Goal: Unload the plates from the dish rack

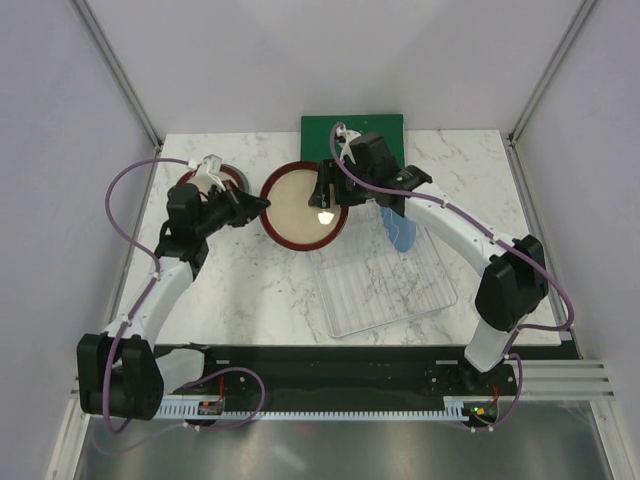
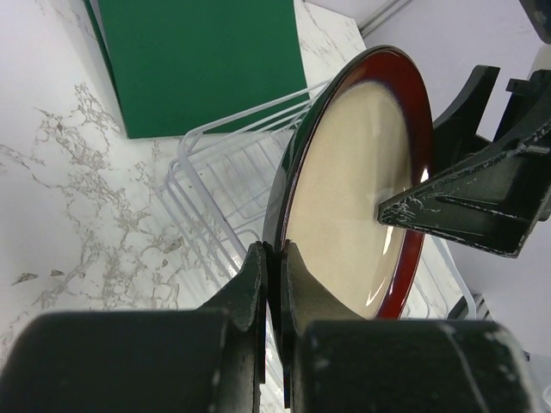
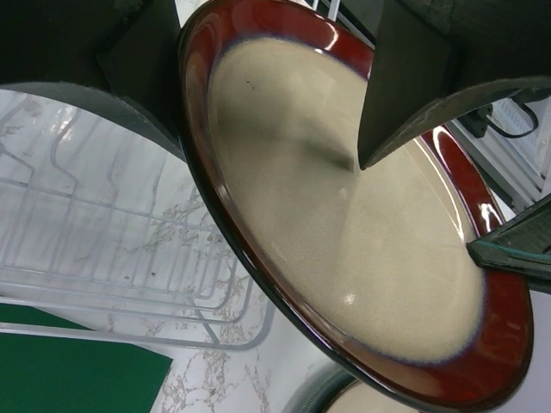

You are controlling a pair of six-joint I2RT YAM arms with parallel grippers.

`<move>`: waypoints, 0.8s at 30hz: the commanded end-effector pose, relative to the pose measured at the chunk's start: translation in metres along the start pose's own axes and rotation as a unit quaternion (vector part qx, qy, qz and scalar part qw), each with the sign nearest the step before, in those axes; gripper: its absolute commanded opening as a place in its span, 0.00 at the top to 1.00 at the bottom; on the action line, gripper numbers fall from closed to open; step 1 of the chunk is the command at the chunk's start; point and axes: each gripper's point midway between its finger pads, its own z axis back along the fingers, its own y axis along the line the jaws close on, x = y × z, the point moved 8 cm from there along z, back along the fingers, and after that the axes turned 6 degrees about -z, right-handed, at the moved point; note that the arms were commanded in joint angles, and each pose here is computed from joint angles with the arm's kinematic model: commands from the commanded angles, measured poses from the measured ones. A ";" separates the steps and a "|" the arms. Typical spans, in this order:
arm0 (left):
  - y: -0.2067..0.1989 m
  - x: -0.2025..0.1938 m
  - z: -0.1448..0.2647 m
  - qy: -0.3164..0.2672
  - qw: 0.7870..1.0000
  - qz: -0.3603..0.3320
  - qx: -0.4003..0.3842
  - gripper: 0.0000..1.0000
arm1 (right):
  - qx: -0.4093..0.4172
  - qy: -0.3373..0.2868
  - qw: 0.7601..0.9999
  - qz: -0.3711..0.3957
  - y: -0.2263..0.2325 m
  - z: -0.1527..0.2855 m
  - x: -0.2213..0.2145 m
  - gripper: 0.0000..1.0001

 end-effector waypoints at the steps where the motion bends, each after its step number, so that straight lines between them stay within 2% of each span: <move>1: -0.021 0.038 0.006 -0.064 0.995 -0.052 -0.062 0.98 | 0.037 -0.020 0.999 0.007 0.010 0.000 0.008 0.18; 12: 0.003 0.043 0.015 -0.072 0.996 -0.044 -0.020 0.98 | 0.025 -0.047 0.999 -0.001 -0.001 0.015 0.019 0.10; 17: 0.038 0.059 0.026 -0.090 0.995 -0.032 0.035 0.98 | 0.016 -0.064 0.998 -0.002 -0.004 0.029 0.026 0.09; 24: 0.109 0.077 0.034 -0.103 0.989 0.015 0.107 0.98 | 0.001 -0.123 0.992 0.033 0.011 0.088 0.041 0.08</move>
